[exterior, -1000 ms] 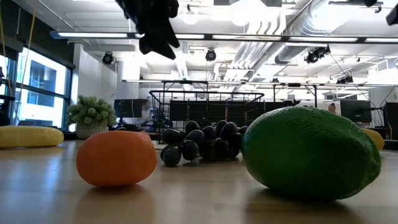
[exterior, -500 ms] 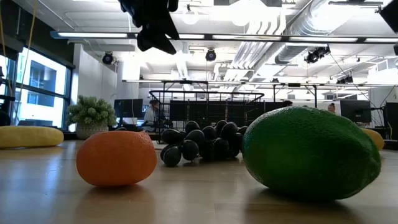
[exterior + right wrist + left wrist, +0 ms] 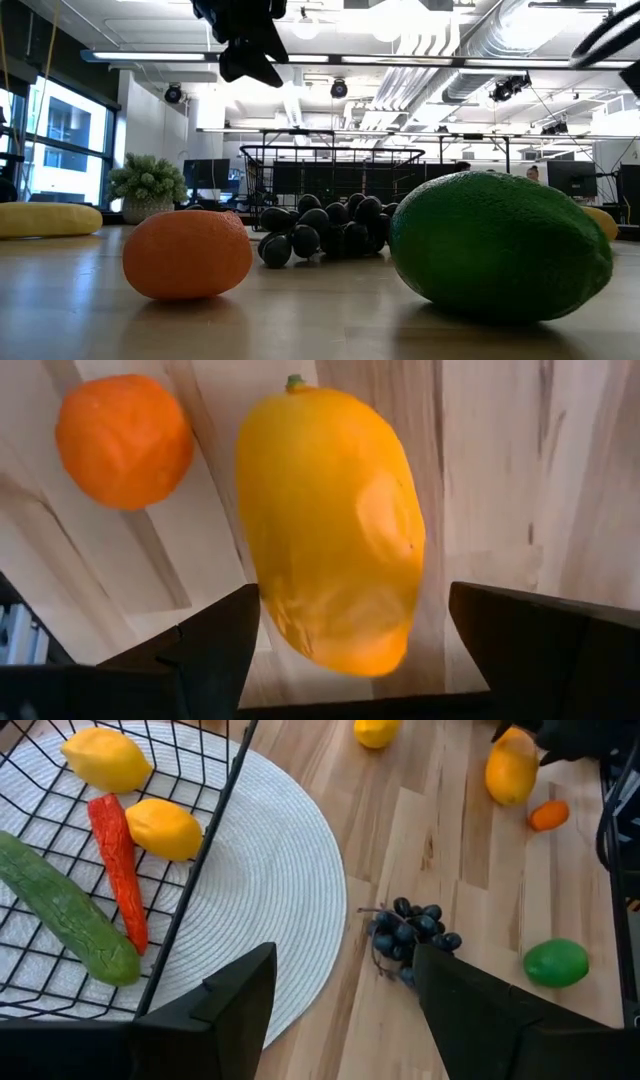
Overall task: Build produce basket
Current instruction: Put the bottom yellow mango into the black wire basket
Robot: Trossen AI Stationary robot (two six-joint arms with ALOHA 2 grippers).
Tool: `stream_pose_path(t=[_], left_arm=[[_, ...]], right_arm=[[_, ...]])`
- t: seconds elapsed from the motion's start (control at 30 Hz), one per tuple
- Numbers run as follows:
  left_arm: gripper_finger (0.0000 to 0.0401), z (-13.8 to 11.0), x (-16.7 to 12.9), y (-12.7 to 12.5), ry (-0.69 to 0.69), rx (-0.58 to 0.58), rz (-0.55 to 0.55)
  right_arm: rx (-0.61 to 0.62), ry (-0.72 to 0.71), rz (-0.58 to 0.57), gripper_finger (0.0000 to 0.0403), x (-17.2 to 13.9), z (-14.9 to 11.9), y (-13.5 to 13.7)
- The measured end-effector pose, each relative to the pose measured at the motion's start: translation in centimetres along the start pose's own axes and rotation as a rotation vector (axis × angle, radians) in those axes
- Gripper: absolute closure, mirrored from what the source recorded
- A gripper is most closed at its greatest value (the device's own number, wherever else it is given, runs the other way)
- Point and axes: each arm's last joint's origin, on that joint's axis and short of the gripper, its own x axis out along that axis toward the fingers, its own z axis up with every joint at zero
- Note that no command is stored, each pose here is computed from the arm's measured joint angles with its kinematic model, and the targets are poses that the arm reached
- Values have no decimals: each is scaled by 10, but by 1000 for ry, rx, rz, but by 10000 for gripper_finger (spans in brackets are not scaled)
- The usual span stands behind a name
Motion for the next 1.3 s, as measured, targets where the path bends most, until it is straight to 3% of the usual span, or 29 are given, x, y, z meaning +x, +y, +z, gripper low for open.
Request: stream_pose_path(t=[0.33,0.6,0.87,1.3], left_arm=[[176,0,0,1,-7,0,29],[176,-4,0,6,40,-13,65],[176,-3,-5,18,36,-42,110],[176,4,-39,44,-92,-35,309]], right_arm=[[50,41,62,104,22,-1,-10],[59,7,149,206,22,7,-6],[137,5,174,206,14,10,-4],[288,-113,267,206,-28,33,6]])
